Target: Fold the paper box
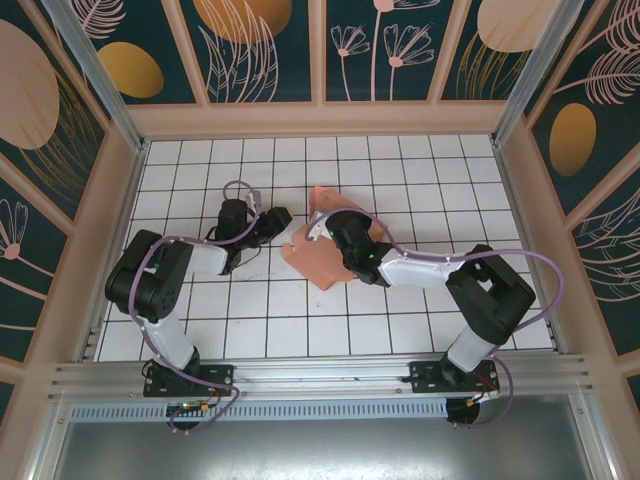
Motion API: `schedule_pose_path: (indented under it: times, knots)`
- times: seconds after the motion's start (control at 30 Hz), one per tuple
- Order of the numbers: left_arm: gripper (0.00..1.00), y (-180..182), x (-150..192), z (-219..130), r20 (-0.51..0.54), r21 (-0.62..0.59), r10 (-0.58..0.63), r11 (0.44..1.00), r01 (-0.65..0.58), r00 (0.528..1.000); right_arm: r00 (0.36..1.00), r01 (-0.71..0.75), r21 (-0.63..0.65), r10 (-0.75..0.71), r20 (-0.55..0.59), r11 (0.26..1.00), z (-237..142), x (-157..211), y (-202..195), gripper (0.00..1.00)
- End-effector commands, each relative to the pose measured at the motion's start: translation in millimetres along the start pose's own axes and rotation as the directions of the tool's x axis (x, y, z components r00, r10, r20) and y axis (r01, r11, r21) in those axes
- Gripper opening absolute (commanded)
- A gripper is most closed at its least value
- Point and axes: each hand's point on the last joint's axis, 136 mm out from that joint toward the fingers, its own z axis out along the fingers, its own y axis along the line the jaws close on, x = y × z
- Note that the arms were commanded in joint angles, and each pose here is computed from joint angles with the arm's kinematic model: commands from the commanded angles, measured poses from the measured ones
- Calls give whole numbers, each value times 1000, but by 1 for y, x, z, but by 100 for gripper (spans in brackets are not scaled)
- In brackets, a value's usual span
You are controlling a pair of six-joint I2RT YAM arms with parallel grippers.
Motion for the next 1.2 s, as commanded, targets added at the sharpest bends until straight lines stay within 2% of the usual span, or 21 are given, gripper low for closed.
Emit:
schedule_pose_path:
  times: [0.0,0.13,0.33,0.47,0.57,0.67,0.87,1.17]
  knots:
    - [51,0,-21,-7,57,-26,32,999,-30,998,1000,-13,87,11,19,996,-2,-5,-10,0]
    - [63,-10,-31,12,-1,-24,118,993,-118,993,999,-9,120,5,34,993,-4,-1,-8,0]
    - [68,-8,-65,34,9,-84,189,979,-187,982,998,-8,159,-2,64,987,-9,0,-5,0]
    - [69,1,-82,53,-23,-126,203,971,-205,979,997,-1,155,-10,72,988,-8,-1,1,0]
    - [66,5,-86,70,-75,-129,228,963,-236,971,997,-5,163,-7,78,987,-7,-3,1,0]
    - [58,1,-86,84,-119,-90,244,963,-255,963,997,-7,151,-6,83,988,-6,-6,3,0]
    - [44,8,-68,102,-243,-42,214,972,-231,946,996,-18,137,6,89,990,-6,-10,1,0]
    - [45,-12,-27,122,-368,48,304,950,-309,879,997,-27,117,17,80,993,-4,-10,4,0]
